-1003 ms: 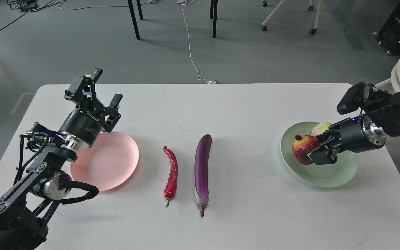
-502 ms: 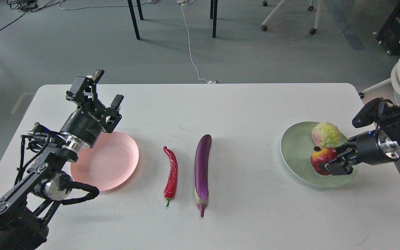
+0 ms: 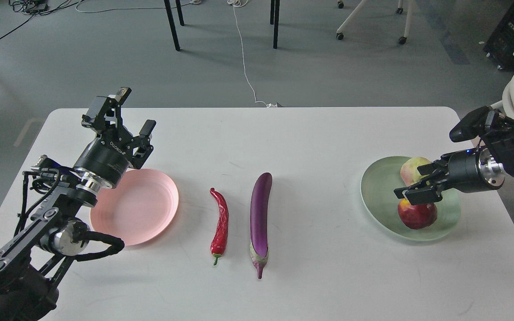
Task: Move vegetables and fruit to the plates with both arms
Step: 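Open the right gripper and withdraw it from the plate, then reach the left gripper down to the red chili pepper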
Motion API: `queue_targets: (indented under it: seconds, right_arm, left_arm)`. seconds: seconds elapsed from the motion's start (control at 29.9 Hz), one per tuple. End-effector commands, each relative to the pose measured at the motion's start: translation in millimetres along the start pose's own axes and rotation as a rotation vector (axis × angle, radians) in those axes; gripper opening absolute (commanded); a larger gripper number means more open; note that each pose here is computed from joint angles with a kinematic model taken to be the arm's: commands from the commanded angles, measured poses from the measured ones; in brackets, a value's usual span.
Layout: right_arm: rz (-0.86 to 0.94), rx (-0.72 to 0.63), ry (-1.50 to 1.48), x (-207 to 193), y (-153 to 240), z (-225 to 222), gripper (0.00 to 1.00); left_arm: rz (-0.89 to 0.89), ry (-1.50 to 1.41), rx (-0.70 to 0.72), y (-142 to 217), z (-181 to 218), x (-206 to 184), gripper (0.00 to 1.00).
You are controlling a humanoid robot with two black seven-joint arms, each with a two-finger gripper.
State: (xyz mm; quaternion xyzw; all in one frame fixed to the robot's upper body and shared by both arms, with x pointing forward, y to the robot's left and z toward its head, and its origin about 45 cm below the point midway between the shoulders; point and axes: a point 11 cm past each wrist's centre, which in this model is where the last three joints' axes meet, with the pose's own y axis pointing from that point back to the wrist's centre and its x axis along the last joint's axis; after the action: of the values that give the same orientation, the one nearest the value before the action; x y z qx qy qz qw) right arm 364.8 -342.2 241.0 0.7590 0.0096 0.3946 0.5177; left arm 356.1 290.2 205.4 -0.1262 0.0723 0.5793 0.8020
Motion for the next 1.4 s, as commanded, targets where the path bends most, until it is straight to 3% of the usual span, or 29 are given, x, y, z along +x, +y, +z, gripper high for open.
queue_targets:
  seconds: [0.0,0.33,0.6,0.8,0.97,1.14,1.37]
  right_arm:
    - [0.155,0.086,-0.184,26,2,-11,0.97]
    - [0.607,0.508,-1.19,31,-9,-31,0.97]
    - [0.9,0.646,-1.619,-11,1,-2,0.98]
    - [1.029,0.65,-1.786,-62,6,8,0.98]
    - [1.059,0.644,-1.839,-81,5,8,0.98]
    - [1.064,0.652,-1.839,-80,5,8,0.98]
    - [1.06,0.65,-1.837,-80,4,7,0.98]
  left_arm:
    - [0.0,-0.017,-0.003,0,4,4,0.99]
    - [-0.039,-0.071,-0.107,4,31,6,0.99]
    - [-0.283,-0.34,-0.052,6,15,-47,0.99]
    - [-0.624,-0.74,0.004,11,-11,-101,0.99]
    - [-0.9,-1.186,0.093,8,-28,-116,0.99]
    - [-0.956,-1.339,0.299,14,-28,-123,0.99]
    - [-0.837,-1.187,0.529,22,-23,-138,0.99]
